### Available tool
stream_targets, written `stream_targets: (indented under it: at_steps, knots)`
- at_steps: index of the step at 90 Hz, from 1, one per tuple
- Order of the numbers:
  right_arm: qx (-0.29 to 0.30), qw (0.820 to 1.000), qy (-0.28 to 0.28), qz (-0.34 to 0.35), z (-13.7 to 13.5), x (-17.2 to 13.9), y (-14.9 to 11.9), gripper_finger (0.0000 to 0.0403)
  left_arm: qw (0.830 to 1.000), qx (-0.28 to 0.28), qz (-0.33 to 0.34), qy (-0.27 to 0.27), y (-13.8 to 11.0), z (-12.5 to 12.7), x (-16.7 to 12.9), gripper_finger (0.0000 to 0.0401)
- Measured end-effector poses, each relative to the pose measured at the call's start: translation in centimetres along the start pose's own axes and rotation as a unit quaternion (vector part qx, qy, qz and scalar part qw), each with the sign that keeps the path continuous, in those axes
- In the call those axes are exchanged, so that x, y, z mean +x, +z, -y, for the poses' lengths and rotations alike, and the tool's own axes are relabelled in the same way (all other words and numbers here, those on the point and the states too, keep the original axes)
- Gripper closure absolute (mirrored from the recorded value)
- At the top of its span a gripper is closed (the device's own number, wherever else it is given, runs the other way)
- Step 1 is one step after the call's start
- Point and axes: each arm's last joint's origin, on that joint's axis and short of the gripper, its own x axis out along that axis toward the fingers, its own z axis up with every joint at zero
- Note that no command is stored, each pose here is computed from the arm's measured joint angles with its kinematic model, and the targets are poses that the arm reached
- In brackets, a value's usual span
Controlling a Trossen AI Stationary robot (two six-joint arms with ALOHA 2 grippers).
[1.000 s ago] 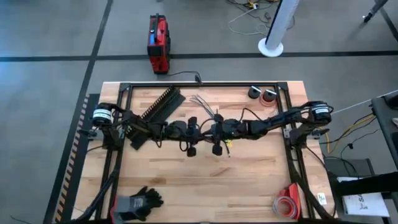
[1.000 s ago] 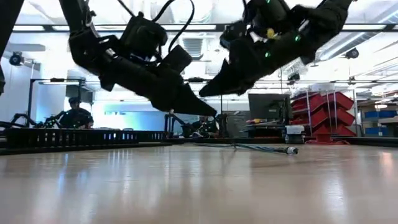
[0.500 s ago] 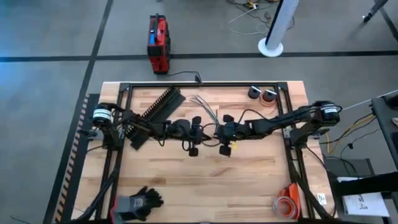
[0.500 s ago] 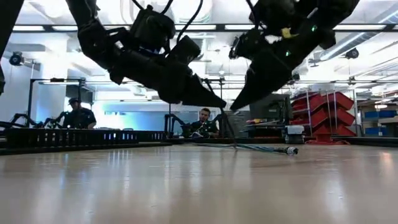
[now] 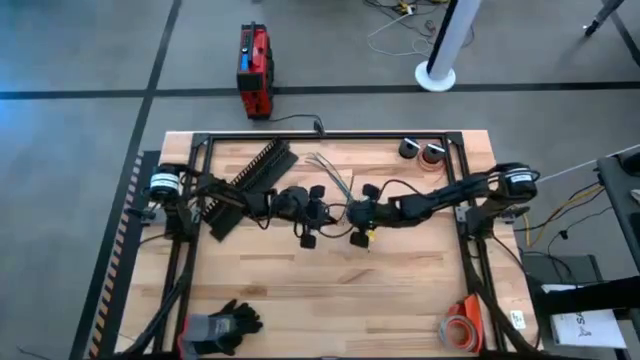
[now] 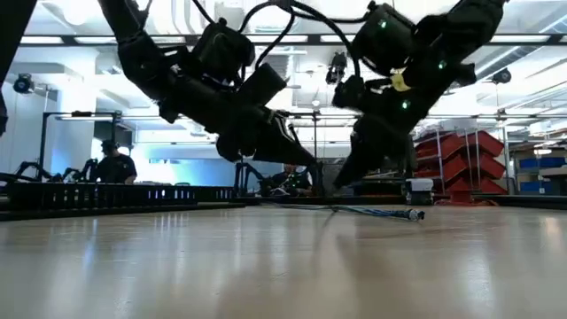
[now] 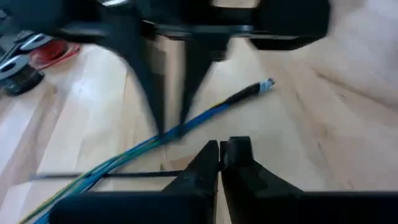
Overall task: Ziptie cables
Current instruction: Wrap the cable wires together using a black zip tie
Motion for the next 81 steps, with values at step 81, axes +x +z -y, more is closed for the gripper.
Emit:
stream_targets:
  at_steps: [81]
  knots:
    - [0.039,0.997,0.021,-0.07,3.8,5.0,-1.8,0.0401,0.993,0.022,-0.05,-0.104,0.3,-2.8,0.9,0.0401]
